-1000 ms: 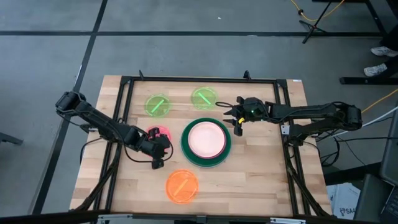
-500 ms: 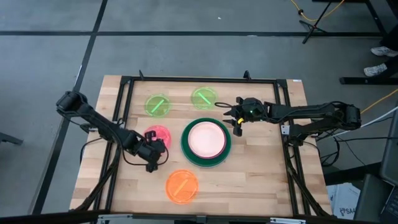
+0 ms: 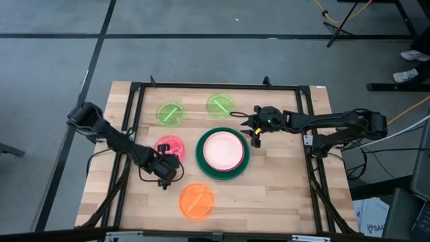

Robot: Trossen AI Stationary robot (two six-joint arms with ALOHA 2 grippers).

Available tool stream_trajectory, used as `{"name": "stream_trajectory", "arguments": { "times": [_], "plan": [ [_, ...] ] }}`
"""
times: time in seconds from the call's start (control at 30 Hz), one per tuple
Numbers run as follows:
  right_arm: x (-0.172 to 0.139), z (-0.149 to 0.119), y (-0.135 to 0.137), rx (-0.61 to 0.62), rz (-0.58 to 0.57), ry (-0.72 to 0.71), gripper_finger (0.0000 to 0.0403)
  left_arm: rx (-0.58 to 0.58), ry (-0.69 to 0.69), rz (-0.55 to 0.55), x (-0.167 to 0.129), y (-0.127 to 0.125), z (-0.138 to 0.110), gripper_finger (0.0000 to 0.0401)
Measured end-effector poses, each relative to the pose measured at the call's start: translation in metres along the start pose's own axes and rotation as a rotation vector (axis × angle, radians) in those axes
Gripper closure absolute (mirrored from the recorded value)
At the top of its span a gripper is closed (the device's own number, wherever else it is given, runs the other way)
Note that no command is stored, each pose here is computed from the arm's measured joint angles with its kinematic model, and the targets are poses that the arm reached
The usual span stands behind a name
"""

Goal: Stack plastic plates
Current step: Stack the light pink plate on top of the orange plate

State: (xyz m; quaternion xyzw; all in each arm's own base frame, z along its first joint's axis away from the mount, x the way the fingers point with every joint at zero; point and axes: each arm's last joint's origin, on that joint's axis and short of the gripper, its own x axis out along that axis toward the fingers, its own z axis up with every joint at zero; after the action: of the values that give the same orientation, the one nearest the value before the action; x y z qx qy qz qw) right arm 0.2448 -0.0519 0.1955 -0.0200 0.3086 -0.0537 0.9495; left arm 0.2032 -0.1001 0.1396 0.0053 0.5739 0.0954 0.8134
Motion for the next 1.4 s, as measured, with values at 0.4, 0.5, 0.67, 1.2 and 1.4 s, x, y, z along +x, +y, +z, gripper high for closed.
{"name": "stream_trajectory", "arguments": {
  "times": [0.4,0.5,0.67,1.2,1.4],
  "plan": [
    [0.008,-0.003,0.000,-0.003,0.002,0.015,0.0265,-0.017,0.016,0.053,0.007,0.006,0.002,0.0282],
    [0.008,-0.003,0.000,-0.003,0.002,0.015,0.0265,-0.024,0.017,0.055,0.007,0.007,0.003,0.0294],
    [0.008,-0.003,0.000,-0.003,0.002,0.015,0.0265,-0.016,0.019,0.056,0.007,0.008,0.003,0.0334],
    [0.008,-0.003,0.000,-0.005,0.002,0.016,0.0265,0.053,0.015,0.061,0.001,0.006,0.011,0.0399],
    [0.008,-0.003,0.000,-0.005,0.002,0.016,0.0265,0.069,0.019,0.100,-0.016,0.005,0.024,0.0400]
  ]
}}
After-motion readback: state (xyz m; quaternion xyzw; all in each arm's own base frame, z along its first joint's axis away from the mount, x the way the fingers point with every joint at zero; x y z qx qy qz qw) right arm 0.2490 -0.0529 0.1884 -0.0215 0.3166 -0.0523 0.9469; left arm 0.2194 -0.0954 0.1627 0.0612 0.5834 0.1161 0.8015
